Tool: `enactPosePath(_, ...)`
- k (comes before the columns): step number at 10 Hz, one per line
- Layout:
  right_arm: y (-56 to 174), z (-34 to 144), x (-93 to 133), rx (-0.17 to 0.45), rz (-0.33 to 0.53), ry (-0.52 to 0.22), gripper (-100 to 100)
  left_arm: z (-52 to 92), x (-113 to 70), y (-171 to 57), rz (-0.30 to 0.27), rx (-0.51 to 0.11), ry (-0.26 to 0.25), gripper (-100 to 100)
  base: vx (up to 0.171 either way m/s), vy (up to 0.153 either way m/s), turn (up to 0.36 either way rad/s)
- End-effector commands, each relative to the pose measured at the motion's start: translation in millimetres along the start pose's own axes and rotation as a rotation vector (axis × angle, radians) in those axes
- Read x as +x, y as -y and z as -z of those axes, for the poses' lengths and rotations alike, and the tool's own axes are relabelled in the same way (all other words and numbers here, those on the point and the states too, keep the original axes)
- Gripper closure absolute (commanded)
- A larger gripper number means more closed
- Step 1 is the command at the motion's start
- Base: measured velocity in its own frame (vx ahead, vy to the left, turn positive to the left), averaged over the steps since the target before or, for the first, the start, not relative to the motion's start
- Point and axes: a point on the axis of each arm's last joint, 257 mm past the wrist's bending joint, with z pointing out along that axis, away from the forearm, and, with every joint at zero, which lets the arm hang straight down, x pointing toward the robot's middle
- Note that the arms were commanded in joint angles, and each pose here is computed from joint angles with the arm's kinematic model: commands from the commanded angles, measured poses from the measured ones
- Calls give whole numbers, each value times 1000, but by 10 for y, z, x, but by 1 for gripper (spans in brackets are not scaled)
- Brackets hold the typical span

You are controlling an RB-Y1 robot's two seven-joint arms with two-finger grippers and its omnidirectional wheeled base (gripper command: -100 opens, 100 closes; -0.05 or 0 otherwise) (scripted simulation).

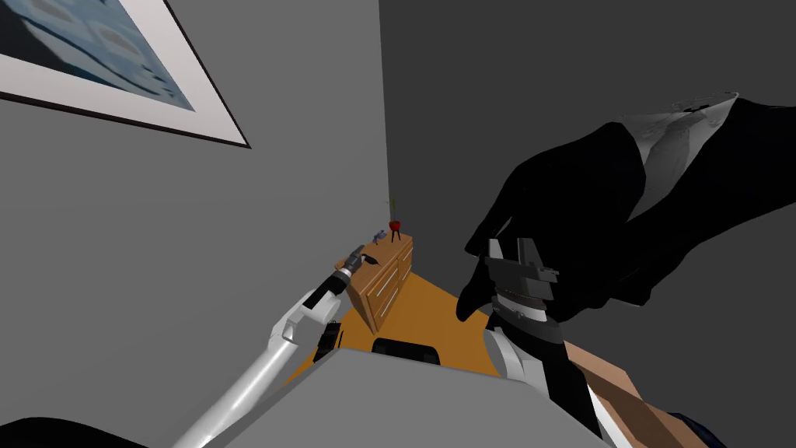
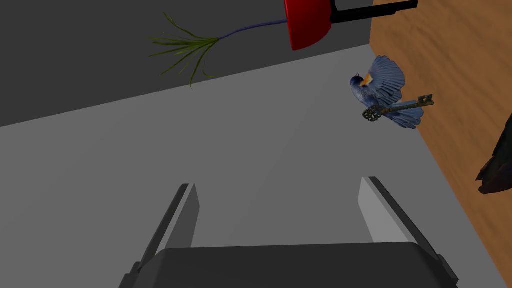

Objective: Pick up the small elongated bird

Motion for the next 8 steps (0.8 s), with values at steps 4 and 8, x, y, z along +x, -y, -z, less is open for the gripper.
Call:
enactPosePath(4, 0, 0, 0, 0, 0, 0, 0, -86, -379, -326, -105, -136, 28, -100, 0, -17, -63)
enactPosePath(8, 0, 0, 0, 0, 0, 0, 0, -99, -767, -648, -180, -274, 63, -100, -7, -7, -74)
